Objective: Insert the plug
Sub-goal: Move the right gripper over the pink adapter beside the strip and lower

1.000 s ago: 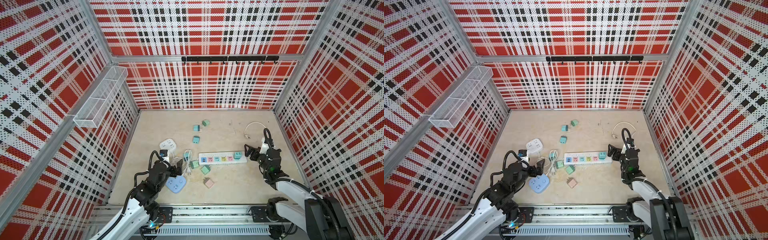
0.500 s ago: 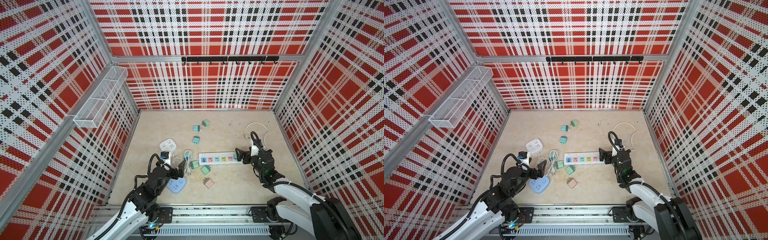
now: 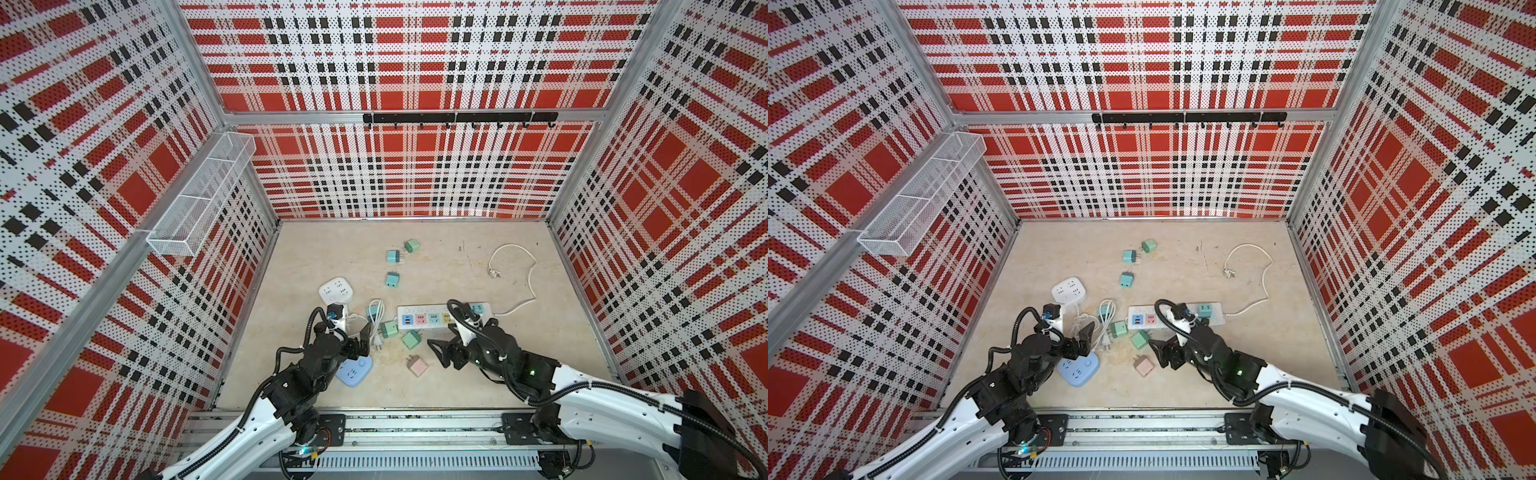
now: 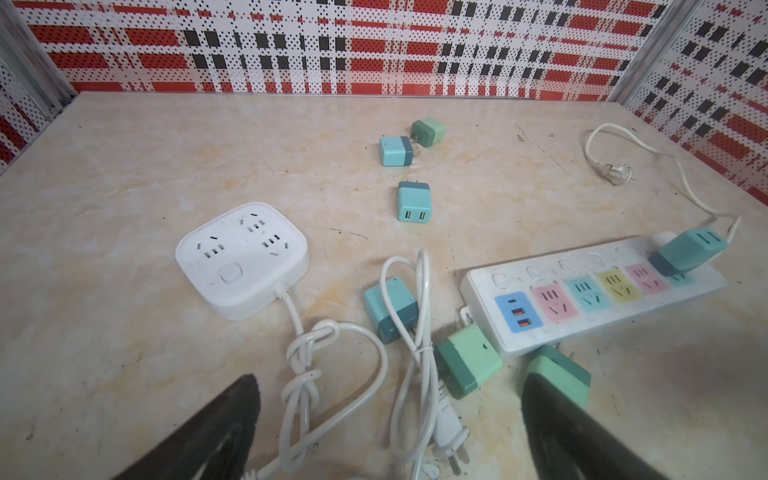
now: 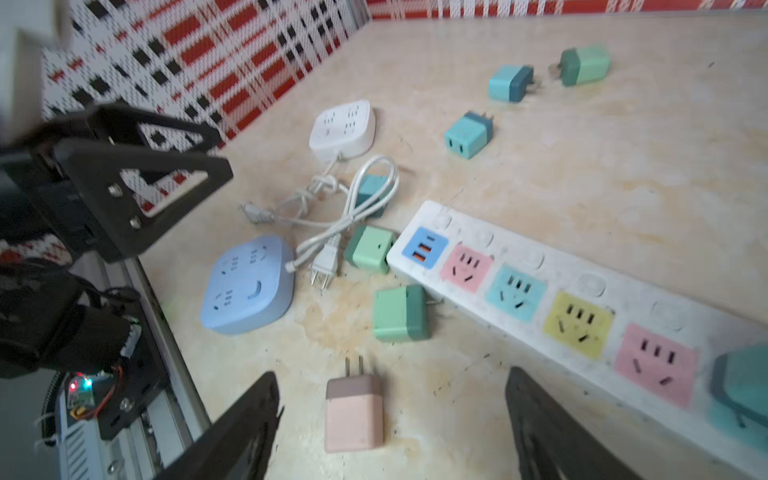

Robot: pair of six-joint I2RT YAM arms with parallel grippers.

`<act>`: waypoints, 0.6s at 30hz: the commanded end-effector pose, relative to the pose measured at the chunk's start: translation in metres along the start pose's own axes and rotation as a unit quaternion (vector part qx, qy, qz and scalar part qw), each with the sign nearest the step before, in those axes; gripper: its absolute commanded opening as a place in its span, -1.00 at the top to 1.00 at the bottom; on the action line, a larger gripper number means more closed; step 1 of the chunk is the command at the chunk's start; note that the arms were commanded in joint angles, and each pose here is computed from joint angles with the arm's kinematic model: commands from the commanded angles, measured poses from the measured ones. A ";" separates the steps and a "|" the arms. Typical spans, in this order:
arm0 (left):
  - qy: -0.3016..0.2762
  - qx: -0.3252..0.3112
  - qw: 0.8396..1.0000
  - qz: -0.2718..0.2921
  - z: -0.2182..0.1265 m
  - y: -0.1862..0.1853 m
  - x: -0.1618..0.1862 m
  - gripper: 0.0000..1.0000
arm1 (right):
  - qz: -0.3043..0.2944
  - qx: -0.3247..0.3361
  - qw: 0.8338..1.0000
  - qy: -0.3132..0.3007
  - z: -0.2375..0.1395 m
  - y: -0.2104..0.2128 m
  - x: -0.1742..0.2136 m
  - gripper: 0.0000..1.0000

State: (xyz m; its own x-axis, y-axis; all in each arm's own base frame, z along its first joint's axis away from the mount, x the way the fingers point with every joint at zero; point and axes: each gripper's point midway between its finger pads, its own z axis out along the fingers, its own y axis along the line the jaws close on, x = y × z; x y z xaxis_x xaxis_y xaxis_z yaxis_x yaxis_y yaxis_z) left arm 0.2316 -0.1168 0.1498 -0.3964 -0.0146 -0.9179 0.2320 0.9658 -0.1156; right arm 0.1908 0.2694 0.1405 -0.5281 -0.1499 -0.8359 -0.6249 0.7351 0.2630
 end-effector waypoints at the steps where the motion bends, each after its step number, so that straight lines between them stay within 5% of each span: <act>1: -0.019 -0.005 1.000 -0.011 -0.004 0.000 -0.016 -0.99 | -0.008 0.018 0.999 0.038 0.012 0.005 0.013 -0.72; 7: -0.024 -0.010 1.000 -0.014 -0.005 0.003 -0.017 -0.99 | -0.039 0.047 0.993 0.097 0.030 0.012 0.042 -0.85; 18: -0.025 -0.008 1.000 -0.016 -0.006 0.002 -0.017 -0.99 | -0.016 0.141 0.984 0.111 0.065 0.014 0.054 -0.93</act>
State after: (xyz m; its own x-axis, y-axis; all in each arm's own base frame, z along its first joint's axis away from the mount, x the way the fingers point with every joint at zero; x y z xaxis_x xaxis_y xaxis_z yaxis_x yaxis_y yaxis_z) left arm 0.2318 -0.1142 0.1544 -0.3805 -0.0263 -0.9244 0.2227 0.9676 -0.1192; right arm 0.1802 0.3095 0.0644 -0.6338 -0.3469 -0.6913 -0.5472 0.8328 0.0837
